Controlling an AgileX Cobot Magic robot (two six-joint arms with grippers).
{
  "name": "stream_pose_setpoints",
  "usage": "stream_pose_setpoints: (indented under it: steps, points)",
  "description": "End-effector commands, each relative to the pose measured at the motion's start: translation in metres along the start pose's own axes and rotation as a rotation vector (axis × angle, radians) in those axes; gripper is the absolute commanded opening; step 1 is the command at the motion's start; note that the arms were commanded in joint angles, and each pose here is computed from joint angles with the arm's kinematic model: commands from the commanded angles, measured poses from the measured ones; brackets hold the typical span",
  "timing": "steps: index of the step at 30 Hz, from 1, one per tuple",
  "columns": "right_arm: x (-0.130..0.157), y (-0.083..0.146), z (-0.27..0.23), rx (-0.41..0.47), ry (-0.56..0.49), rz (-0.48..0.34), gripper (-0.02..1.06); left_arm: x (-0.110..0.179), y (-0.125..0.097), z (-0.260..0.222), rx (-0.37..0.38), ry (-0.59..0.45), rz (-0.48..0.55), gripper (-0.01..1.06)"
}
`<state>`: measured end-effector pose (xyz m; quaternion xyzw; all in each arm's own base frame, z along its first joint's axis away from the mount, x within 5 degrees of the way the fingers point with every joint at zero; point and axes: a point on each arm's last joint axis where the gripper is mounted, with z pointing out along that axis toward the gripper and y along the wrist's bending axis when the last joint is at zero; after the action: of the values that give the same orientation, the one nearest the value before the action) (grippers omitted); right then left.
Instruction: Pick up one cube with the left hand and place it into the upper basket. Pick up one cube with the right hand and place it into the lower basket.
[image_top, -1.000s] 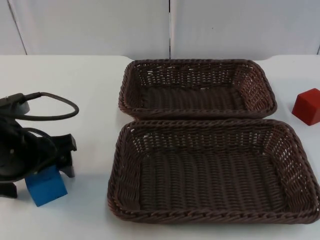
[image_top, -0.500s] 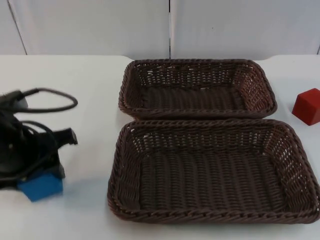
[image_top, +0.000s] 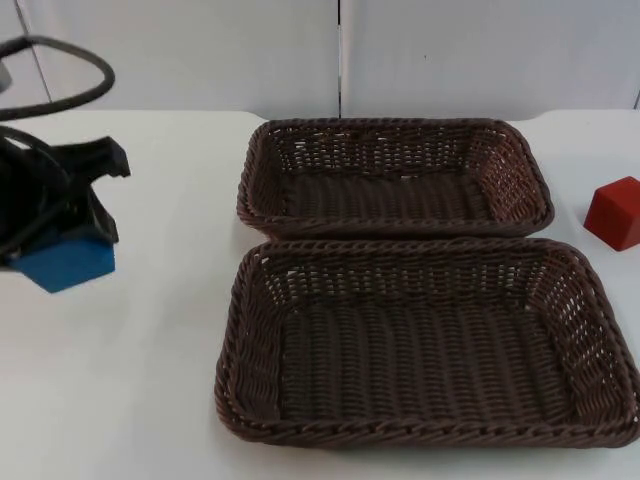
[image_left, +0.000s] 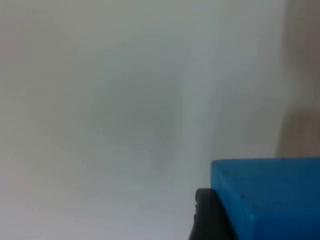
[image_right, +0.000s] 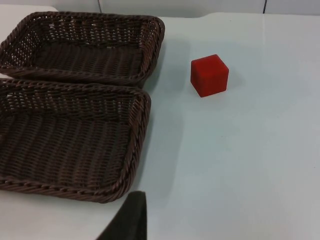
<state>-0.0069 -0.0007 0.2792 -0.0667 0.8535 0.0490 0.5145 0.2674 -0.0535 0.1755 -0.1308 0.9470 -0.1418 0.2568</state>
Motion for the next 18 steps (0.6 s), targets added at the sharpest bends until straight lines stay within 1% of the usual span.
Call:
stream_pose_setpoints:
  steps: [1, 8, 18]
  points:
    - [-0.0005, 0.0, -0.0008, 0.006, -0.008, 0.002, 1.05, -0.0005, -0.0041, -0.0081, 0.02, -0.006, 0.041, 0.0]
    - [-0.0005, 0.0, -0.0008, 0.006, -0.008, 0.002, 1.05, 0.0028, -0.0047, -0.0104, 0.025, 0.028, 0.111, 0.0]
    - [-0.0005, 0.0, -0.0008, 0.006, -0.008, 0.002, 1.05, 0.004, -0.0059, -0.0105, 0.04, 0.04, 0.154, 0.0]
